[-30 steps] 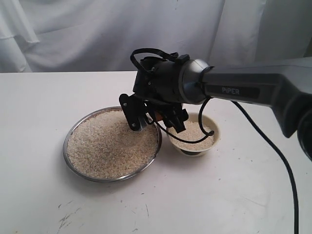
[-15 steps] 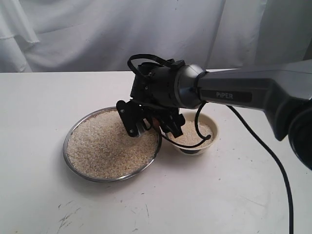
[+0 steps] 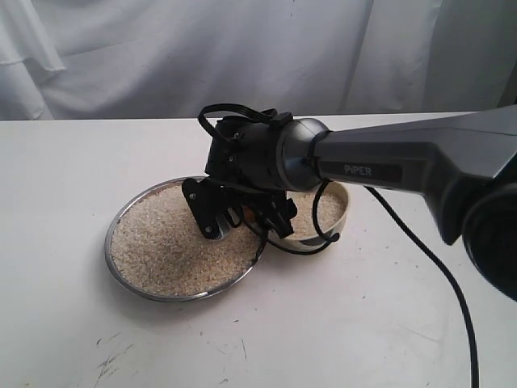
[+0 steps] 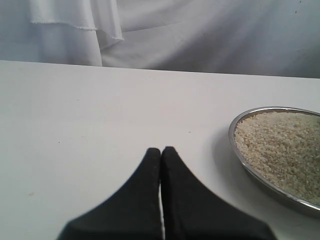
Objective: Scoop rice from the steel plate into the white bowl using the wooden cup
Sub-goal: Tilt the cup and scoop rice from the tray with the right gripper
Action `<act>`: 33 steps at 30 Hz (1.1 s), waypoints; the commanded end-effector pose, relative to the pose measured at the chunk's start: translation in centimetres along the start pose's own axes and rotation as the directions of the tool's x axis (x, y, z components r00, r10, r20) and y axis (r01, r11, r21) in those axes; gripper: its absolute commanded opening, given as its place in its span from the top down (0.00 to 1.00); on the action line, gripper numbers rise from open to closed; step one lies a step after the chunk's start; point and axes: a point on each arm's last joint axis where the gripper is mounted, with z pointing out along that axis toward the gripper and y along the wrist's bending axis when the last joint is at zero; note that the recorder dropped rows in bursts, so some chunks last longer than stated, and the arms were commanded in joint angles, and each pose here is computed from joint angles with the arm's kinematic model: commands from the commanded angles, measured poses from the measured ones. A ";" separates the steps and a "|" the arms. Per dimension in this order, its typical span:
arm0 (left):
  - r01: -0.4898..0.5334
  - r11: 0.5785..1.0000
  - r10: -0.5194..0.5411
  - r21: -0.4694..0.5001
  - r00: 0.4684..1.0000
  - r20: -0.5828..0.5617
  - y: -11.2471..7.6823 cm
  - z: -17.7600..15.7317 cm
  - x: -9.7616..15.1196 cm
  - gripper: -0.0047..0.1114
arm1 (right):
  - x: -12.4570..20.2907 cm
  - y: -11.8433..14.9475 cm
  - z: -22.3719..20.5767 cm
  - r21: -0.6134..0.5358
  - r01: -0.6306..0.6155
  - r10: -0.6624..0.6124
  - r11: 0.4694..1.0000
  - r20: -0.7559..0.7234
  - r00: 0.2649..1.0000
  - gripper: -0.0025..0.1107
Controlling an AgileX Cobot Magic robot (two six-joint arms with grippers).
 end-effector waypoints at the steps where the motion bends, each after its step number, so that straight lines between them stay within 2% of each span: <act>1: 0.002 1.000 -0.002 -0.001 1.000 0.006 0.0 0.0 0.1 0.96 | 0.3 -0.5 -0.7 0.016 -0.003 0.003 1.000 0.003 1.000 0.98; 21: 0.002 1.000 -0.002 -0.001 1.000 0.006 0.0 0.0 0.1 0.96 | 1.7 -1.7 -2.8 0.069 -0.016 0.018 0.997 -0.016 1.000 0.98; 33: 0.002 1.000 -0.002 -0.001 1.000 0.006 0.0 0.0 0.1 0.96 | 0.8 -1.5 -1.7 0.083 -0.002 0.001 0.997 0.016 1.000 0.98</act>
